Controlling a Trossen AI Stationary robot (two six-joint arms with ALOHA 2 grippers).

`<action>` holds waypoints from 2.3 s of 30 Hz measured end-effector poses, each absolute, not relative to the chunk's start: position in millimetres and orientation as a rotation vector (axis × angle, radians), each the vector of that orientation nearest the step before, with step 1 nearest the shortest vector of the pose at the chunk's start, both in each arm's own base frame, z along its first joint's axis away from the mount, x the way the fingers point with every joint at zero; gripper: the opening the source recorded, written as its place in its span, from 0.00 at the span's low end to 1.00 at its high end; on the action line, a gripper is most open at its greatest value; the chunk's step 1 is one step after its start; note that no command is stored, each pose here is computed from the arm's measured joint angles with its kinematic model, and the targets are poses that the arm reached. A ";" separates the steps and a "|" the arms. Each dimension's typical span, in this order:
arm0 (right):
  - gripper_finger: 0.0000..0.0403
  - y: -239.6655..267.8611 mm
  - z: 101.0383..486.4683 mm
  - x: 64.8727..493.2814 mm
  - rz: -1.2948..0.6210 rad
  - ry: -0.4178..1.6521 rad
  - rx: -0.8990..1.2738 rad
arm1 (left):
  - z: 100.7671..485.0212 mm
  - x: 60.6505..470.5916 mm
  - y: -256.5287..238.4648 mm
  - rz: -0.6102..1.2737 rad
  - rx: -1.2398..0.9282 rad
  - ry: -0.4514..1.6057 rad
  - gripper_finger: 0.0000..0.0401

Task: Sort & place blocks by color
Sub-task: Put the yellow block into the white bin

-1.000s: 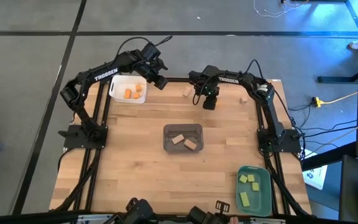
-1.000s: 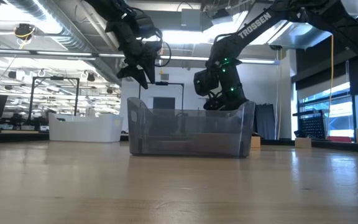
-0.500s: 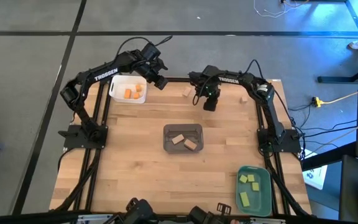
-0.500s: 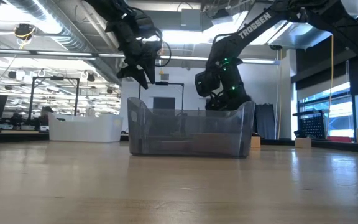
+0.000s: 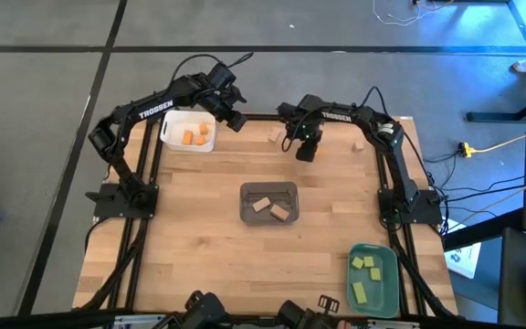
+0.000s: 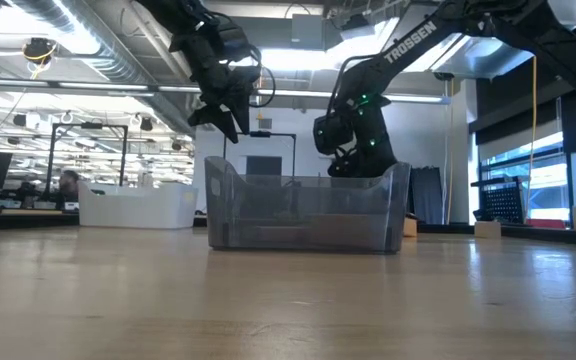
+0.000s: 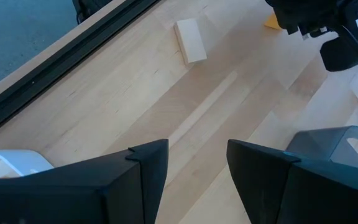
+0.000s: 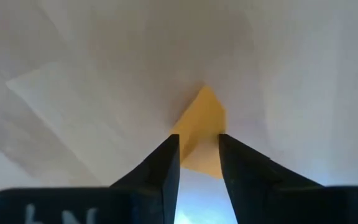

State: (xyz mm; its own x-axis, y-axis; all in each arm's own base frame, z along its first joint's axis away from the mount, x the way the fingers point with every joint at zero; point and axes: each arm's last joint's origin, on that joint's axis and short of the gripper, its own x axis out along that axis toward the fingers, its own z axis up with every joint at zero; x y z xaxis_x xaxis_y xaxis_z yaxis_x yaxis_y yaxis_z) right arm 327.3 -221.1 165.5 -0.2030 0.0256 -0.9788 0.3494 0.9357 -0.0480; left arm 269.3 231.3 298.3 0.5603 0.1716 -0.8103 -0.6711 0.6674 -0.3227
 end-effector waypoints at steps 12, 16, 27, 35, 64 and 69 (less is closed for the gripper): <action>0.29 -223.6 165.5 325.8 -0.329 1.772 0.257 | 298.3 269.3 231.3 0.544 -0.675 0.836 0.39; 0.29 -224.2 165.3 326.5 -0.334 1.766 0.246 | 298.3 269.2 231.4 0.544 -0.675 0.836 0.39; 0.26 -225.7 165.4 326.2 -0.303 1.785 0.164 | 298.3 269.2 231.4 0.544 -0.675 0.836 0.39; 0.27 -225.9 164.9 328.7 -0.279 1.746 0.187 | 298.3 269.3 231.3 0.543 -0.675 0.836 0.39; 0.47 -236.5 165.0 319.0 -0.261 1.759 0.207 | 298.3 269.3 231.3 0.543 -0.675 0.836 0.39; 0.47 -236.9 164.9 318.7 -0.231 1.749 0.219 | 298.3 269.2 231.4 0.544 -0.675 0.836 0.39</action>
State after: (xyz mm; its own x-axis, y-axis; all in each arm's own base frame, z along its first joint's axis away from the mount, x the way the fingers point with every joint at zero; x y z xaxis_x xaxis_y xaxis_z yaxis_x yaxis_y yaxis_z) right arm 318.7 -236.9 164.9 -0.1872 0.0184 -0.9821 0.2733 0.9613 -0.0341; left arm 269.2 231.4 298.3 0.5603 0.1718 -0.8103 -0.6711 0.6675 -0.3225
